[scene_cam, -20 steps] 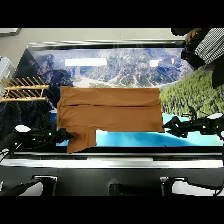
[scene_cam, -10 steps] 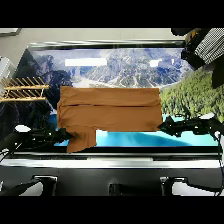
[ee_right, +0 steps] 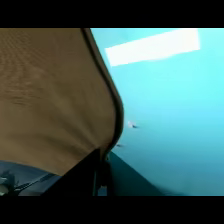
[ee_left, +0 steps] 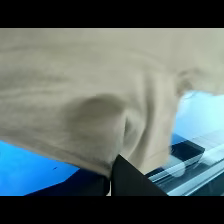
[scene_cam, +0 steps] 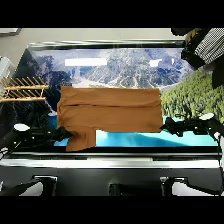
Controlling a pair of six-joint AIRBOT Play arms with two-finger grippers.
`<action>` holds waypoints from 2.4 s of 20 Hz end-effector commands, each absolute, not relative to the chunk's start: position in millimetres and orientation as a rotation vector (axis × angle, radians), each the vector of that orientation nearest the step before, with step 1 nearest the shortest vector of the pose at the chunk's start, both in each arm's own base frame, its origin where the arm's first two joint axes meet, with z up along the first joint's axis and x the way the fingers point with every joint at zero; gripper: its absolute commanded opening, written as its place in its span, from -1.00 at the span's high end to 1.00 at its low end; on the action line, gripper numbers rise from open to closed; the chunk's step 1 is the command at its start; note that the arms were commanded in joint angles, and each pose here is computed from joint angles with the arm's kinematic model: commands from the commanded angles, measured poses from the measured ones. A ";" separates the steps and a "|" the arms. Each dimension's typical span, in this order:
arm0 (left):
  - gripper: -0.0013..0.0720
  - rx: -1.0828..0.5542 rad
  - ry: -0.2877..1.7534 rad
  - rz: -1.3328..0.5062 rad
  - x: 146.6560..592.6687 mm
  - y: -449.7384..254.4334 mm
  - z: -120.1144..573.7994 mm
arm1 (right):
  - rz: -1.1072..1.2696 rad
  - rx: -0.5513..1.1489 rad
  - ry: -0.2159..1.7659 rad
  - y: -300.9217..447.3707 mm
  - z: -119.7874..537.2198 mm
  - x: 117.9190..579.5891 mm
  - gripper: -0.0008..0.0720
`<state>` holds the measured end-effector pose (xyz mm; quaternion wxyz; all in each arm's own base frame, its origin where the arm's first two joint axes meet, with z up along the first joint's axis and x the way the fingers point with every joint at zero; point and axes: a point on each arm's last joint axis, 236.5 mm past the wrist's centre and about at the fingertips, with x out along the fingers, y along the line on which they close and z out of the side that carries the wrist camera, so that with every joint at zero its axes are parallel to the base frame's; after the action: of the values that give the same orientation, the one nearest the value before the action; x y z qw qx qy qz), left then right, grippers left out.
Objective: Fold the clothes and pants, and hang the long-sleeved shirts on hangers.
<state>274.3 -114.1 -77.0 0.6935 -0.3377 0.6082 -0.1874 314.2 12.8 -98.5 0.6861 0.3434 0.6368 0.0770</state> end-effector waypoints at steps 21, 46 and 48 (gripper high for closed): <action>0.93 -0.467 1.276 -0.422 389.3 -100.0 28.9 | 0.183 0.645 1.187 8.3 0.1 338.9 0.89; 0.93 -0.514 1.260 -0.392 545.2 -94.9 -32.4 | -0.050 0.562 1.147 -15.1 -45.9 430.6 0.89; 0.93 -0.520 1.282 -0.391 544.1 -96.5 -44.2 | -0.056 0.569 1.160 -15.7 -55.6 431.7 0.89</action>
<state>542.9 -95.5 -30.6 0.7578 -0.2351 0.5808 -0.1821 428.0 -11.8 -47.7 0.7980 0.2644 0.5413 -0.0171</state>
